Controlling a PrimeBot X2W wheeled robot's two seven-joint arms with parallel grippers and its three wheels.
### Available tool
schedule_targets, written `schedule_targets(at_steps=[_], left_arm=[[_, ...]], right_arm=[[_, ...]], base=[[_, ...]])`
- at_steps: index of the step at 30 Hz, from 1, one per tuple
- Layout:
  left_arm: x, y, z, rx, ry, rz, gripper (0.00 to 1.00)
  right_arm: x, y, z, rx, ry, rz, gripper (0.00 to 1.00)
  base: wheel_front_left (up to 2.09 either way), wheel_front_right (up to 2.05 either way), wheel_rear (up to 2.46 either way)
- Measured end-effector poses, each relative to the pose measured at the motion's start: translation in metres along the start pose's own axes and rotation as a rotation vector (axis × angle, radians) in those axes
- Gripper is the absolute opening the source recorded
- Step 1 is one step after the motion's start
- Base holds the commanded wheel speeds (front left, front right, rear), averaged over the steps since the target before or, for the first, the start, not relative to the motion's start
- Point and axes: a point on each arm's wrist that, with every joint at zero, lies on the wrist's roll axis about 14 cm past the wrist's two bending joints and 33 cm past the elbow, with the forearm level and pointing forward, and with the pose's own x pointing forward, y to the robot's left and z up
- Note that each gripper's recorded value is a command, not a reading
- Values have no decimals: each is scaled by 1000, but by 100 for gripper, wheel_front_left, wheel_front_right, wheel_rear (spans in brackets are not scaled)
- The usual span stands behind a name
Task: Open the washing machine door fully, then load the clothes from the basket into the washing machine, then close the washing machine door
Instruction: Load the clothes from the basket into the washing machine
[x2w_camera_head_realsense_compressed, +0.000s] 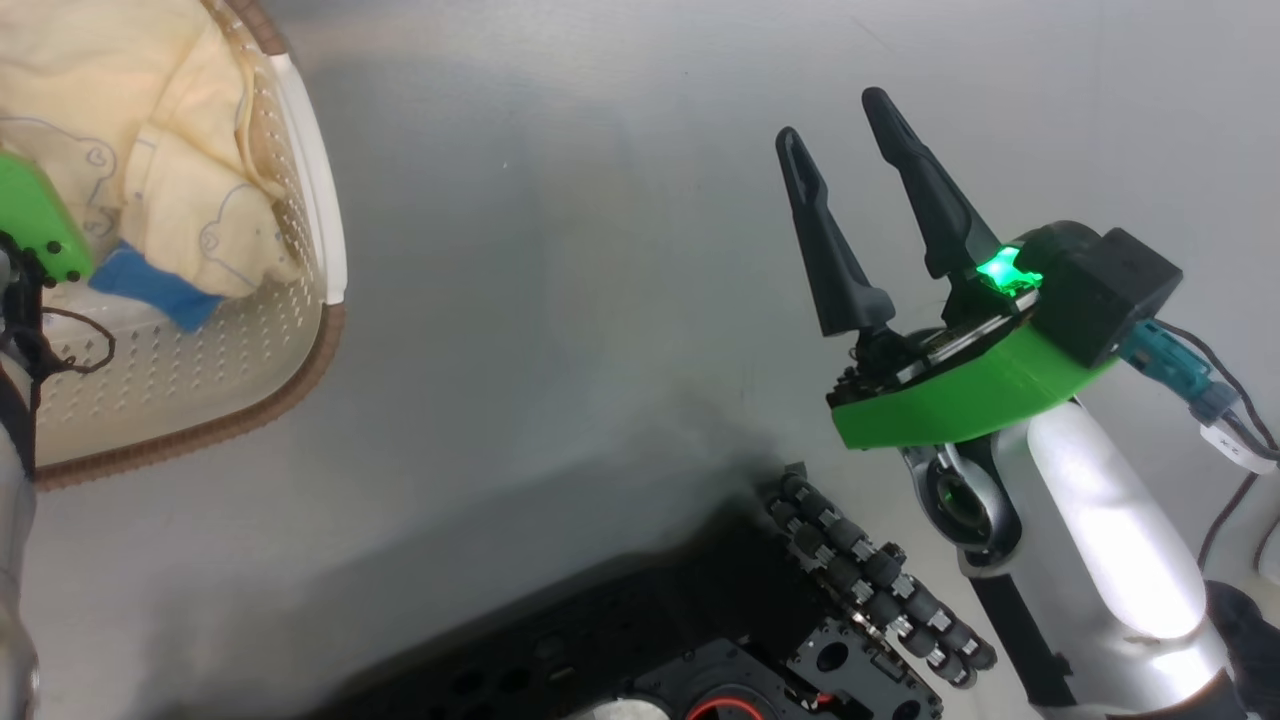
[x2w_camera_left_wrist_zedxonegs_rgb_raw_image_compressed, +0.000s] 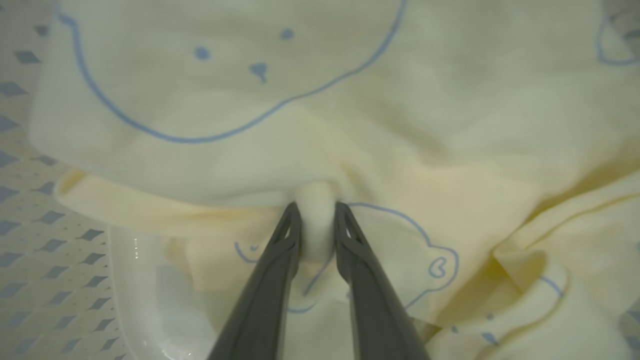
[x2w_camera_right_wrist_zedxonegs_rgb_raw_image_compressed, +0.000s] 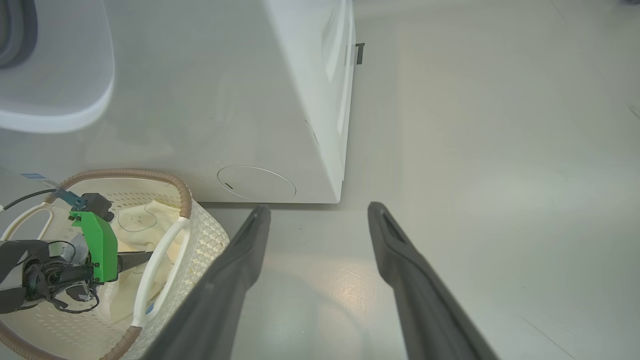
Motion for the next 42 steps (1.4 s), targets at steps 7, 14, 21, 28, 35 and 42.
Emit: schedule_targets(at_steps=[7,14,21,28,35,42], left_arm=[[1,-3,1,-8,-13,-13,0],[-1,-6,6,-10,-48,-28,0],[-8,-16,24,-10,-151,-53,0],[-34,-32,31,-34,-251,-90,0],[-75,-41,36,-47,-329,-101,0],[-131,-49,68,-62,-479,-121,0]], right_arm=[[1,0,-1,-5,3,1,100],[1,1,0,-5,-1,4,100],[2,4,8,-9,-19,13,100],[4,12,27,-17,-69,34,100],[0,22,54,-34,-133,56,100],[-16,36,82,-43,-194,74,100]], base=[[0,0,0],[0,0,0],[0,0,0],[0,0,0],[0,0,0],[0,0,0]])
